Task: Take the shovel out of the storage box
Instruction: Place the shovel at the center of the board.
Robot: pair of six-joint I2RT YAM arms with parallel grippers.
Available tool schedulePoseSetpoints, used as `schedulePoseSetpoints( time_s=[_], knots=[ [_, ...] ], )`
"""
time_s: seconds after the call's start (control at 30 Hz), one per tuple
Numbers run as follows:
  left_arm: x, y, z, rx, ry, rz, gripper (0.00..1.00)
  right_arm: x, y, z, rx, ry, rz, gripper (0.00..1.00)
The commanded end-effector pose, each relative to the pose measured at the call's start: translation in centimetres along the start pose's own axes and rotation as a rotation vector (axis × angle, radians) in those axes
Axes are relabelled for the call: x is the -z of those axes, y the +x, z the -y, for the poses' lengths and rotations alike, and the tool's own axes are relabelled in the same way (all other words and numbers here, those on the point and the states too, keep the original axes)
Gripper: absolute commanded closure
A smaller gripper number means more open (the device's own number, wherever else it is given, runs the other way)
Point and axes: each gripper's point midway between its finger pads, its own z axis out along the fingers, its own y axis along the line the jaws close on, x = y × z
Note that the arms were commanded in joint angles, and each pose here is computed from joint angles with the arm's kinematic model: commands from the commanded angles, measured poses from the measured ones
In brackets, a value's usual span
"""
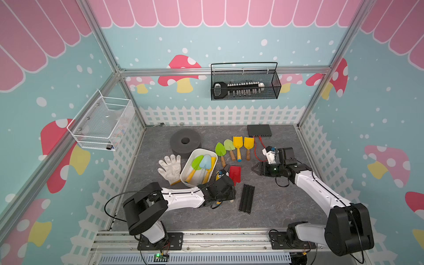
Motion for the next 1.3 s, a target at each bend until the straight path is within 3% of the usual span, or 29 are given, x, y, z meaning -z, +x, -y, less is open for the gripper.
schedulePoseSetpoints(
  time_s=[0.0, 0.63, 0.87, 1.1, 1.27],
  knots=[
    [-0.3, -1.2, 1.9, 0.024, 0.049, 0.036, 1.0, 0.4, -0.2, -0.1, -0.004, -0.011, 0.021, 0.39],
    [-2.4, -1.0, 0.1, 0.033, -0.042, 0.017, 1.0, 0.7, -0.3, 0.0, -0.017, -0.026, 0.031, 0.38],
    [-2.7, -0.9, -0.2, 0.03, -0.053, 0.005, 0.84, 0.6, -0.3, -0.2, -0.018, -0.039, 0.029, 0.38],
    [-3.1, -0.7, -0.3, 0.027, -0.064, -0.015, 0.82, 0.7, -0.3, -0.4, -0.015, -0.047, 0.031, 0.38],
    [-2.4, -1.0, 0.0, 0.017, -0.069, -0.005, 0.7, 0.8, -0.3, -0.5, -0.013, -0.053, 0.033, 0.38]
  ],
)
